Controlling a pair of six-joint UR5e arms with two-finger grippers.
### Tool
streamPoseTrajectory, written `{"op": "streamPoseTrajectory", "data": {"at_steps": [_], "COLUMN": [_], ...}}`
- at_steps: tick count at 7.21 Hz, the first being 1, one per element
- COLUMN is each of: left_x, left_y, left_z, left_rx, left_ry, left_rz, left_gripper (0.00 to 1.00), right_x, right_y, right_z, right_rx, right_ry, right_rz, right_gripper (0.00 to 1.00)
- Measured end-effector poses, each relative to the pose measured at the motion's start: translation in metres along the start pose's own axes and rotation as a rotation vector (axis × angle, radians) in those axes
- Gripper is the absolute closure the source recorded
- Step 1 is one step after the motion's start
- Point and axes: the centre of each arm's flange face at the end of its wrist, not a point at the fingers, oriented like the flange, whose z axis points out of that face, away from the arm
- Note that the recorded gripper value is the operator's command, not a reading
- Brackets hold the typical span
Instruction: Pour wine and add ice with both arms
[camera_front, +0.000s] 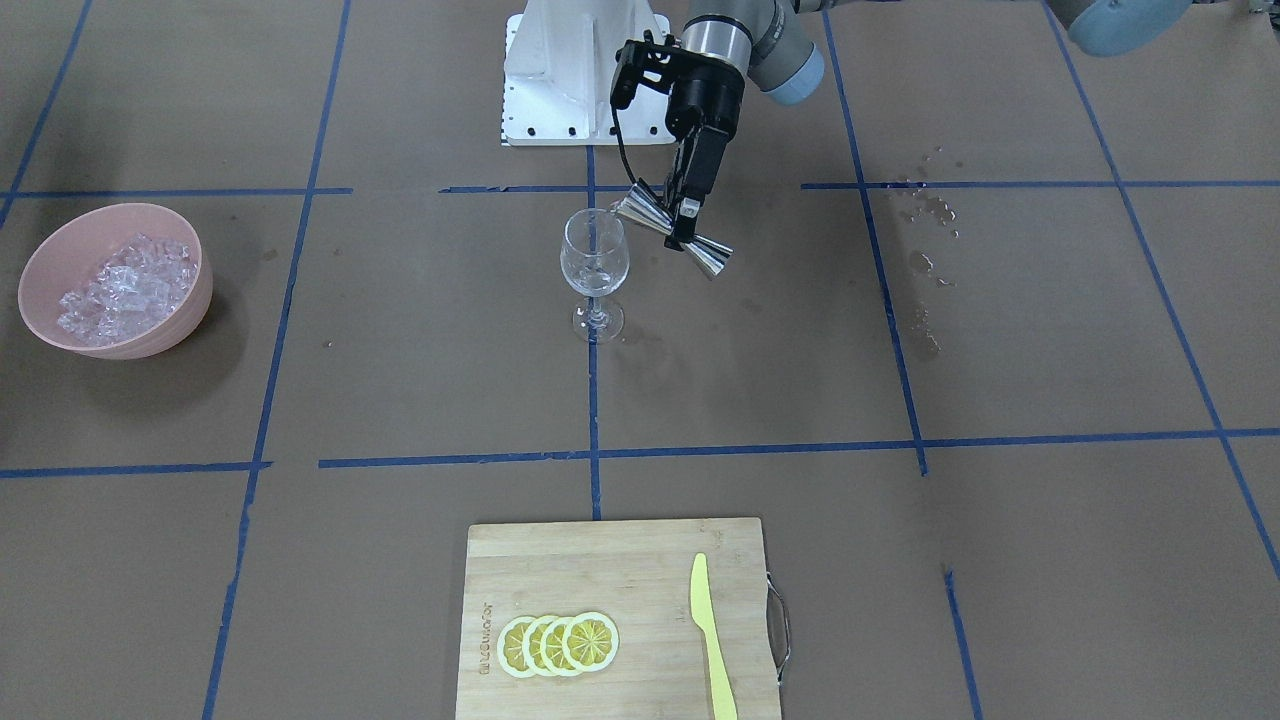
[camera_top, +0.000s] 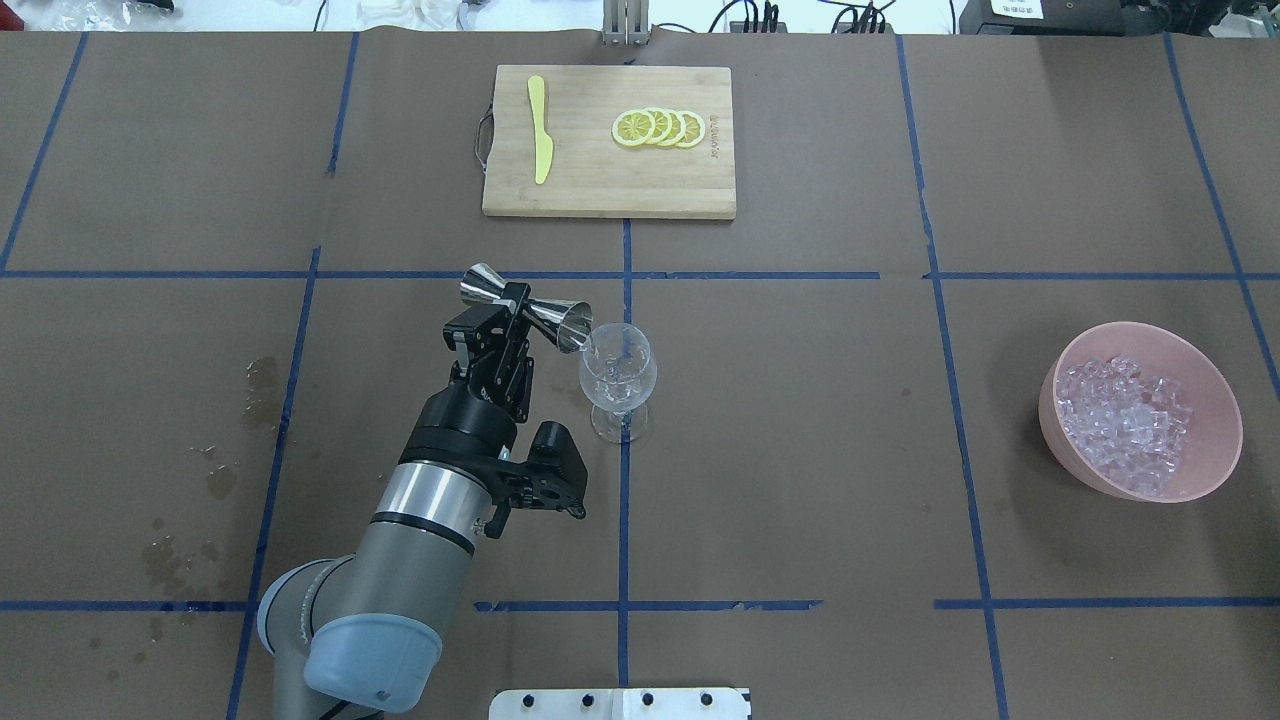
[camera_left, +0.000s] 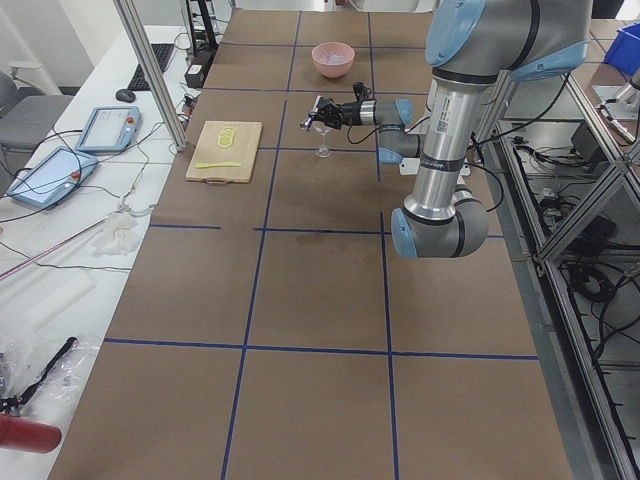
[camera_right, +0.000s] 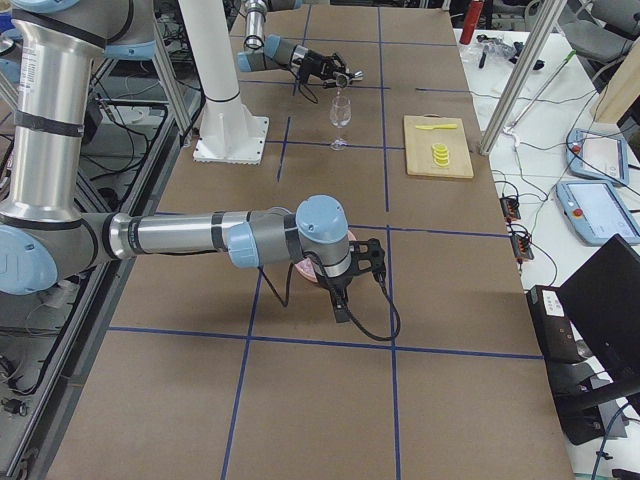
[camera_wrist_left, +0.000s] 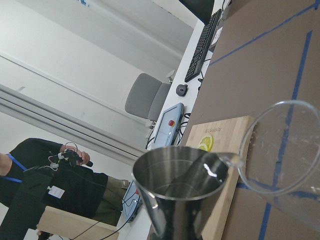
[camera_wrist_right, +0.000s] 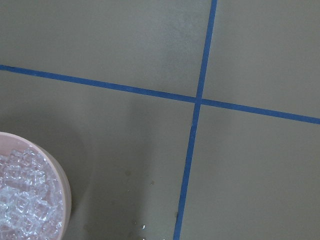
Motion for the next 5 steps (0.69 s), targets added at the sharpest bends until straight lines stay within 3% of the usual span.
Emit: {"op": "streamPoseTrajectory", "data": {"at_steps": [5], "left_x": [-0.0123], "left_y": [-0.0073], "left_z": [0.0002], "left_rx": [-0.043], "left_ry": [-0.059], "left_rz": [0.232], "left_gripper": [1.00], "right_x": [0.0011], "right_y": [0.0024], "right_z": [0.0012], "right_rx": [-0.003], "right_ry": [-0.001], "right_rz": [0.003], "right_gripper": [0.00]}}
